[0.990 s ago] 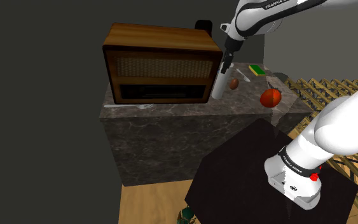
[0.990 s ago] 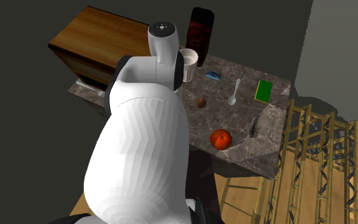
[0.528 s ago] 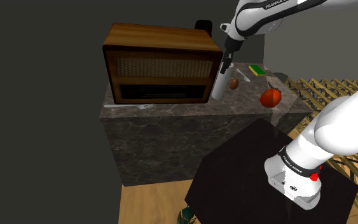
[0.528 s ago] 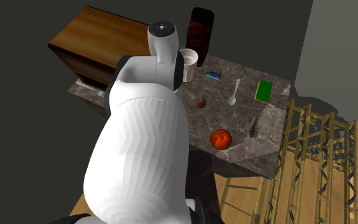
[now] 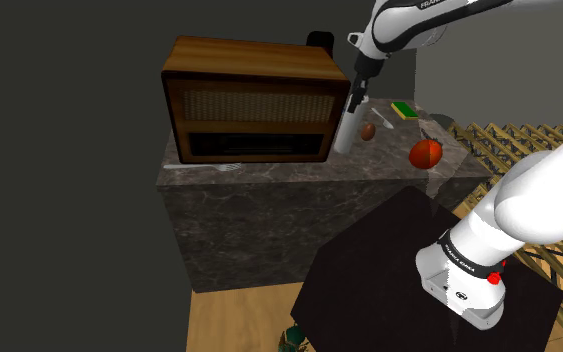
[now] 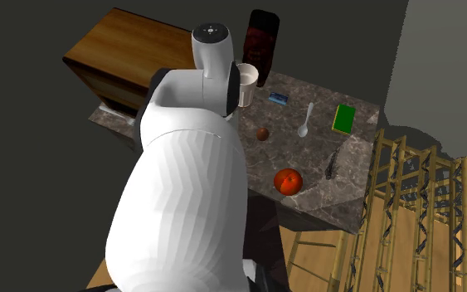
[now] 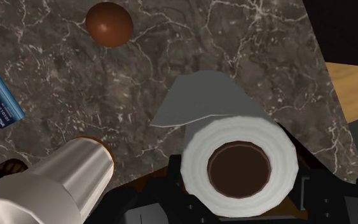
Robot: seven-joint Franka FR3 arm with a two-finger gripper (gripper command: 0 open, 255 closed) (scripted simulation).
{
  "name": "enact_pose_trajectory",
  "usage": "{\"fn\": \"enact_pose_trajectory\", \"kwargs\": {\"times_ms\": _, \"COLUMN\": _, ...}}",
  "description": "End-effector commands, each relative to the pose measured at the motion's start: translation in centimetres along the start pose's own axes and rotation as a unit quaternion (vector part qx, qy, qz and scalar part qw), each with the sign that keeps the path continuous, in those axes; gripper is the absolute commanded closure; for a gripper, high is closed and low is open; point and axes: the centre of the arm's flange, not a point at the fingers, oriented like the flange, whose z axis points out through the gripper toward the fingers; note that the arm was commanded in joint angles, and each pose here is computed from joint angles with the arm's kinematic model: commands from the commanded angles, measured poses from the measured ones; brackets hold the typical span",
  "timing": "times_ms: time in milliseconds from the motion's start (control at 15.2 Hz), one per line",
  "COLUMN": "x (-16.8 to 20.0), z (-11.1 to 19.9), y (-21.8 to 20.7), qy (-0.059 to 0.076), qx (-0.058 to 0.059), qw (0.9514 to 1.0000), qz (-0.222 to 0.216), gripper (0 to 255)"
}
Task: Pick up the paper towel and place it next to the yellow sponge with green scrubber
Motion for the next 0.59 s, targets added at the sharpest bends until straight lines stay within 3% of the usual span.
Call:
{"fn": "enact_pose_trajectory", "kwargs": {"times_ms": 0, "x": 0.1, "z": -1.0, "y": 0.1, "qy": 0.0, "qx": 0.0, "qw": 1.0, "qz": 0.0, "gripper": 255}}
{"fn": "enact_pose_trajectory", "kwargs": {"times_ms": 528, "x": 0.3, "z": -5.2, "y": 0.3, "qy": 0.0, "qx": 0.0, "qw": 1.0, "qz": 0.0, "gripper": 255}}
